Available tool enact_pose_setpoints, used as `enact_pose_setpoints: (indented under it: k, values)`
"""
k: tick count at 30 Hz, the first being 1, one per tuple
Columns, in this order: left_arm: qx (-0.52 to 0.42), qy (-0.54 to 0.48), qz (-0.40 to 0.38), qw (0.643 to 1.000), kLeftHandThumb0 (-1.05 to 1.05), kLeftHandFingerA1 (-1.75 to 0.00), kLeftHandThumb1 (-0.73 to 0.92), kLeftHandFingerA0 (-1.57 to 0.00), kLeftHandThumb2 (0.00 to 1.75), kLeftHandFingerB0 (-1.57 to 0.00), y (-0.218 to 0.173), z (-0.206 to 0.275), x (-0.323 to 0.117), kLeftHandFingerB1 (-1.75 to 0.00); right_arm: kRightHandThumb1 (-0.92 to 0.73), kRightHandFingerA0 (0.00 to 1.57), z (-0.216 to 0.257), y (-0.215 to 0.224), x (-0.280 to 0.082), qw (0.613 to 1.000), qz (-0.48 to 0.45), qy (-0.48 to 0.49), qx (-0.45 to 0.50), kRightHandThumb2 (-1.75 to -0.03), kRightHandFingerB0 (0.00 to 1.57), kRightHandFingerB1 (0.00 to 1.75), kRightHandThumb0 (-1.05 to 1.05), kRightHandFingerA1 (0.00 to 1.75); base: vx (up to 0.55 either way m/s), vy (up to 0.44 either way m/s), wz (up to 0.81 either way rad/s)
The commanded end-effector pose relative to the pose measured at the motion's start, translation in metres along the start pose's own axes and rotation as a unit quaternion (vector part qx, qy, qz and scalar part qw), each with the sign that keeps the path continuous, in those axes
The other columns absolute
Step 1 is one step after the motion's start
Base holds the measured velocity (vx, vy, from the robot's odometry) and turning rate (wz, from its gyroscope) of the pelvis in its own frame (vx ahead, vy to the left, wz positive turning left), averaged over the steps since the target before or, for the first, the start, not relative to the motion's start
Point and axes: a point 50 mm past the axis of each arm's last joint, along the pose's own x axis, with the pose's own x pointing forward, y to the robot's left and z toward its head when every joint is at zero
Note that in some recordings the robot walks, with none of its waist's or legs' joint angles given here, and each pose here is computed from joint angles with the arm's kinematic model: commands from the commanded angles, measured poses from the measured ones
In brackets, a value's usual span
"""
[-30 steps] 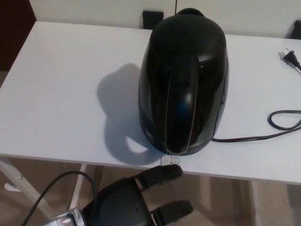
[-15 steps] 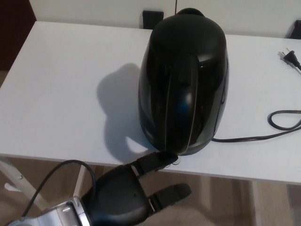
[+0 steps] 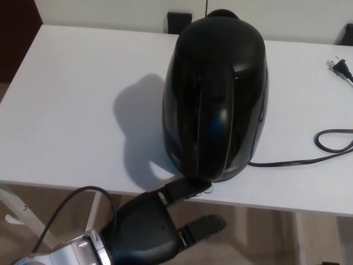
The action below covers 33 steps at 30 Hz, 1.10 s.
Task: The robot walk towards a table in front and click the button on the base of the boilling pot using its left middle finger
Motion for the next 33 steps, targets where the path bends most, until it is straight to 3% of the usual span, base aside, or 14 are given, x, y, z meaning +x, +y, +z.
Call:
enact_pose_setpoints:
  k: [1,14,15,17,18,19,20,21,22,33]
  values:
    - [0.009,0.004,-0.015,1.0,-0.29,-0.48,0.47,0.0,0.96,0.0,-0.005,-0.001,0.0,-0.48,-0.63,0.53,-0.003,-0.008,-0.001,1.0,-0.008,0.005,0.009,-0.58,0.51,0.41,-0.37,0.42,0.0,0.0,0.0]
    - [0.005,0.014,-0.031,0.999,-0.29,-0.48,0.47,0.0,0.97,0.0,-0.02,-0.002,0.0,-0.49,-0.64,0.49,0.001,-0.011,0.0,1.0,-0.007,0.002,0.009,-0.59,0.47,0.39,-0.39,0.42,0.0,0.0,0.0]
    - [0.003,0.019,-0.037,0.999,-0.44,-0.29,0.58,-0.15,0.6,-0.07,-0.023,-0.003,-0.001,-0.2,-0.64,0.52,0.001,-0.011,0.001,1.0,-0.01,0.002,0.004,-0.58,0.49,0.39,-0.39,0.42,0.0,0.0,0.0]
    - [-0.001,0.025,-0.05,0.998,-0.43,-0.28,0.59,-0.13,0.61,-0.07,-0.025,-0.004,-0.001,-0.19,-0.65,0.51,0.002,-0.011,0.001,1.0,-0.011,0.004,0.003,-0.58,0.48,0.39,-0.39,0.42,0.0,0.0,0.0]
    - [-0.004,0.027,-0.057,0.998,-0.49,-0.33,0.56,-0.11,0.7,-0.08,-0.025,-0.005,-0.002,-0.19,-0.64,0.51,0.002,-0.011,0.002,1.0,-0.012,0.007,0.003,-0.58,0.49,0.38,-0.4,0.42,0.0,0.0,0.0]
    - [-0.003,0.028,-0.061,0.998,-0.43,-0.28,0.61,-0.14,0.61,-0.07,-0.026,-0.005,-0.002,-0.2,-0.65,0.52,0.002,-0.011,0.002,1.0,-0.013,0.006,-0.006,-0.58,0.49,0.38,-0.4,0.42,0.0,0.0,0.0]
    - [-0.005,0.029,-0.062,0.998,-0.29,-0.48,0.54,0.0,1.01,0.0,-0.027,-0.005,-0.003,-0.49,-0.64,0.52,0.002,-0.01,0.002,1.0,-0.014,0.005,-0.006,-0.58,0.49,0.39,-0.39,0.43,0.0,0.0,0.0]
    - [-0.009,0.03,-0.061,0.998,-0.29,-0.48,0.54,0.0,1.01,0.0,-0.027,-0.005,-0.003,-0.49,-0.64,0.52,0.002,-0.01,0.002,1.0,-0.015,0.005,0.0,-0.58,0.49,0.39,-0.39,0.43,0.0,0.0,0.0]
    - [-0.007,0.03,-0.069,0.997,-0.43,-0.28,0.62,-0.13,0.62,-0.07,-0.027,-0.005,-0.003,-0.19,-0.64,0.52,0.003,-0.01,0.002,1.0,-0.015,0.005,-0.002,-0.58,0.5,0.39,-0.39,0.43,0.0,0.0,0.0]
    - [-0.005,0.013,-0.052,0.999,-0.47,-0.27,0.62,-0.13,0.58,-0.05,-0.02,0.003,-0.007,-0.25,-0.64,0.52,0.007,-0.012,0.003,1.0,-0.01,-0.003,0.001,-0.58,0.48,0.39,-0.39,0.44,0.0,0.0,0.0]
